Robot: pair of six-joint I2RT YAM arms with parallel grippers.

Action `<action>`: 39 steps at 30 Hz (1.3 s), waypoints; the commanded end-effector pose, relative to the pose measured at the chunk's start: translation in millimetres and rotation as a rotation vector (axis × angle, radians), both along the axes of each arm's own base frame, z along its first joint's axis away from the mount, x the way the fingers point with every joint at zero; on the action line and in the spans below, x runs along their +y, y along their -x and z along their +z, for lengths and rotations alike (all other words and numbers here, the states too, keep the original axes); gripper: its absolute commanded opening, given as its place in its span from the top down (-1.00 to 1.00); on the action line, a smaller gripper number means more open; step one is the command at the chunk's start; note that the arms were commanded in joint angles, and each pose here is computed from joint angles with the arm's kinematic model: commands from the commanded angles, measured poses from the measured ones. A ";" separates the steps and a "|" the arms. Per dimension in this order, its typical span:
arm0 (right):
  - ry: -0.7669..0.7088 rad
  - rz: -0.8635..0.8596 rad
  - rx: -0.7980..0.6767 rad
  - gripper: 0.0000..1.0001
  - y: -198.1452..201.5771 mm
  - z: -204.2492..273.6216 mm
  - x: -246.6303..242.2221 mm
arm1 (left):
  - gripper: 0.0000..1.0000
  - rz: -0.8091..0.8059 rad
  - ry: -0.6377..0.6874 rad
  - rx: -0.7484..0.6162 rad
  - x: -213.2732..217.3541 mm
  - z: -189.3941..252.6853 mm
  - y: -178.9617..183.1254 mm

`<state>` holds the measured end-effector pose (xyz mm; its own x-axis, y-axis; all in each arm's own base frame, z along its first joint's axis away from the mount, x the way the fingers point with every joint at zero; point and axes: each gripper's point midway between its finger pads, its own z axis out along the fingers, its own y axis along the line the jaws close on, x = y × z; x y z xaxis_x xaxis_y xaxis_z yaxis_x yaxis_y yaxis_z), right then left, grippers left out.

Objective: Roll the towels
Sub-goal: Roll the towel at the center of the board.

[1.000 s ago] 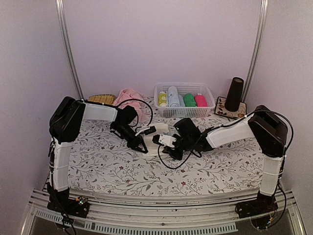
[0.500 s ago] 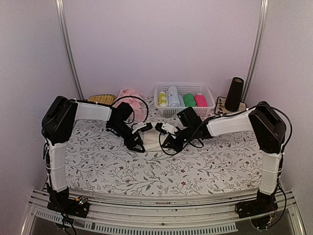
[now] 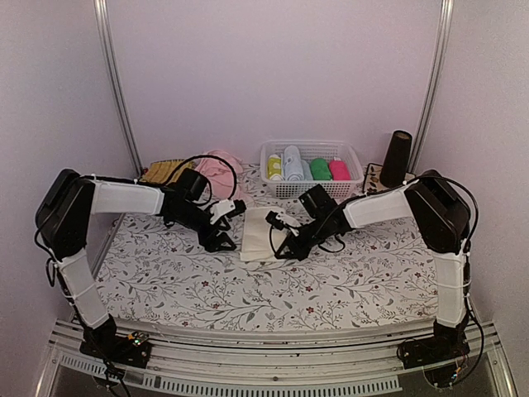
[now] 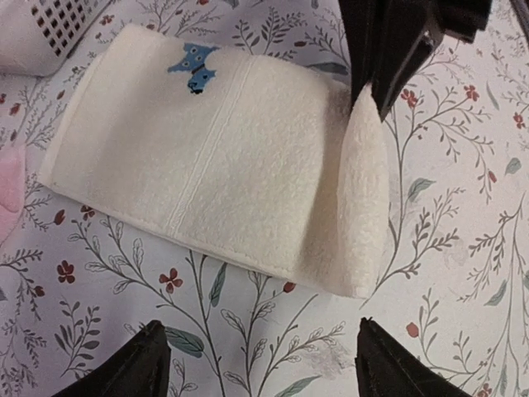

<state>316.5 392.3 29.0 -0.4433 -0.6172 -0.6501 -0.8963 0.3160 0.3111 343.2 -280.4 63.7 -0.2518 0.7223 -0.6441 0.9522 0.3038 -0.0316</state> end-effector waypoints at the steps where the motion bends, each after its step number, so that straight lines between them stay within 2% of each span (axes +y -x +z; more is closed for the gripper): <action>1: -0.004 -0.070 0.130 0.95 -8.0 -7.9 -5.4 | -0.54 -0.035 -0.001 -0.275 -9.8 23.9 -7.3; 6: -0.005 -0.133 0.187 0.95 -18.4 -10.9 -10.6 | -0.40 -0.092 -0.009 -0.477 -16.0 30.5 4.8; 13: 0.001 -0.168 0.218 0.95 -23.4 -13.6 -11.8 | -0.25 -0.213 0.011 -0.641 -31.5 35.8 32.2; 19: 0.010 -0.173 0.228 0.95 -23.9 -15.6 -11.8 | -0.09 -0.279 -0.090 -0.832 -40.6 23.3 39.3; 22: 0.015 -0.173 0.232 0.95 -24.0 -18.5 -11.4 | -0.07 -0.311 -0.150 -0.923 -45.0 14.2 41.2; 39: 0.033 -0.146 0.243 0.95 -33.6 -19.2 -2.8 | -0.07 -0.344 -0.357 -0.906 -48.1 -30.5 18.4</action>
<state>346.7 394.3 23.1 -0.6589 -0.5392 -0.5245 -0.7512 0.4350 0.4965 317.5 -327.7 40.8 0.4842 0.8295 -0.2781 0.6318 -0.1116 0.7671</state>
